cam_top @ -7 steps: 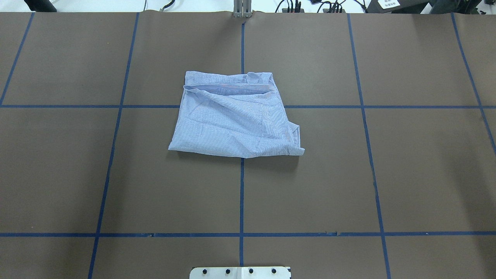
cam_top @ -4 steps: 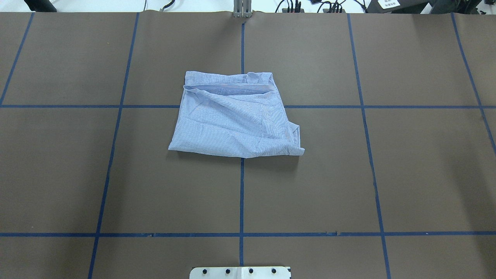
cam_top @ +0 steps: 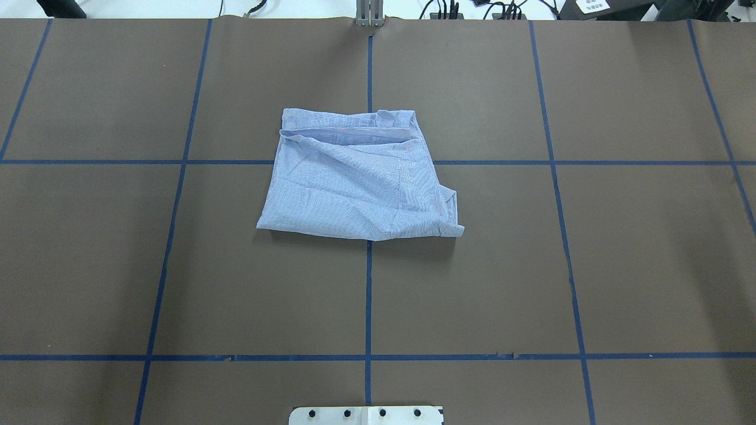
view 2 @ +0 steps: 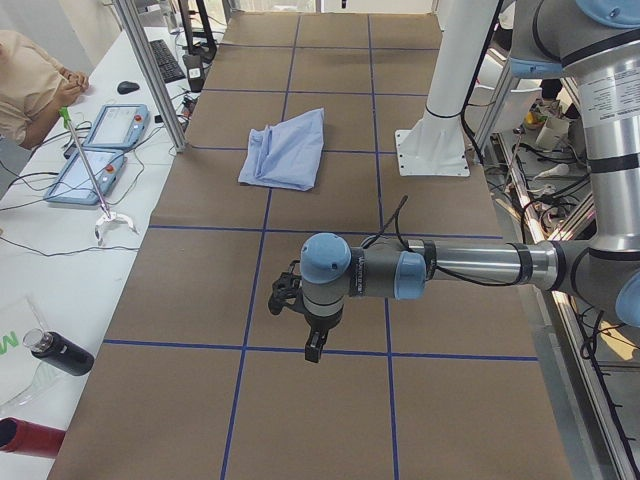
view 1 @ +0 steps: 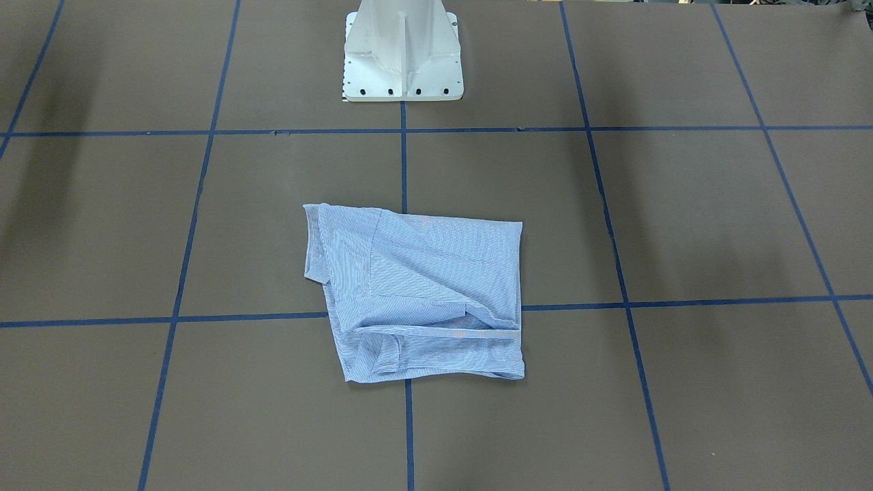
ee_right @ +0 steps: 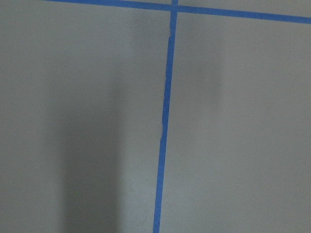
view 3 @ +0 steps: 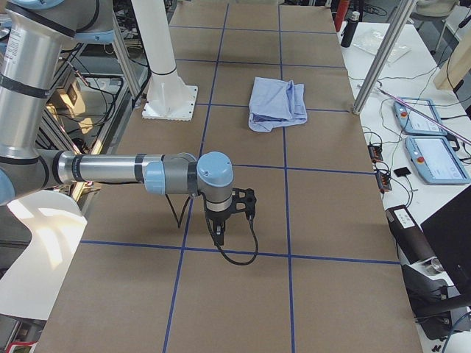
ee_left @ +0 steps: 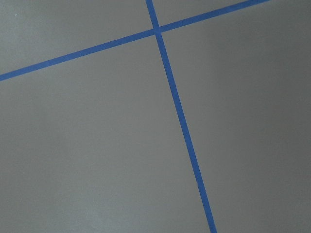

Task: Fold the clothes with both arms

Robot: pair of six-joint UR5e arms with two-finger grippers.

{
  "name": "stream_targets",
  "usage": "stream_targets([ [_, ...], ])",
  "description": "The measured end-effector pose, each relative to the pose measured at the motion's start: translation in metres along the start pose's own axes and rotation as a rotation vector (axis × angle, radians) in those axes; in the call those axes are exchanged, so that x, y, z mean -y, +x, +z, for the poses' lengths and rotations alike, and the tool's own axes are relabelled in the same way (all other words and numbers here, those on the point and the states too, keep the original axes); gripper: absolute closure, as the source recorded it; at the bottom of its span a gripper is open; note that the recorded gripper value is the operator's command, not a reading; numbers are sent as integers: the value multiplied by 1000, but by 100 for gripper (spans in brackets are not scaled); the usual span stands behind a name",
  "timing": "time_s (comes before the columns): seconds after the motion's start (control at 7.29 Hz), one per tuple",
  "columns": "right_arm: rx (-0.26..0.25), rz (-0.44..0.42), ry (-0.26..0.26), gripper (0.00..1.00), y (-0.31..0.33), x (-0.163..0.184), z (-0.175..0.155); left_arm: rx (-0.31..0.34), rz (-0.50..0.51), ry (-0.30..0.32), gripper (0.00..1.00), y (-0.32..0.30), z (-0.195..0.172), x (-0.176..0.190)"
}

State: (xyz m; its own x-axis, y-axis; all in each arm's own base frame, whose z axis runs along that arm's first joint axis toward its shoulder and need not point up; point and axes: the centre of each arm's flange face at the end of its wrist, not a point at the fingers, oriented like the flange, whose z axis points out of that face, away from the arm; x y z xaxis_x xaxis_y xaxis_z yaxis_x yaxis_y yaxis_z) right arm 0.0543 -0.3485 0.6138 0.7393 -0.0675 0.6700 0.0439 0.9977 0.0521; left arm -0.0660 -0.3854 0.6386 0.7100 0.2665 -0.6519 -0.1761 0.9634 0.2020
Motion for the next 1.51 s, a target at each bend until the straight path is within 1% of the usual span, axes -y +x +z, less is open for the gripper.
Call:
stream_targets([
  [0.55,2,-3,5,0,-2,3,-2,-3,-14,-13,0,-5,6,-4],
  [1.51,2,2,7,0,-3,3,-3,-3,-16,-14,0,-5,7,-4],
])
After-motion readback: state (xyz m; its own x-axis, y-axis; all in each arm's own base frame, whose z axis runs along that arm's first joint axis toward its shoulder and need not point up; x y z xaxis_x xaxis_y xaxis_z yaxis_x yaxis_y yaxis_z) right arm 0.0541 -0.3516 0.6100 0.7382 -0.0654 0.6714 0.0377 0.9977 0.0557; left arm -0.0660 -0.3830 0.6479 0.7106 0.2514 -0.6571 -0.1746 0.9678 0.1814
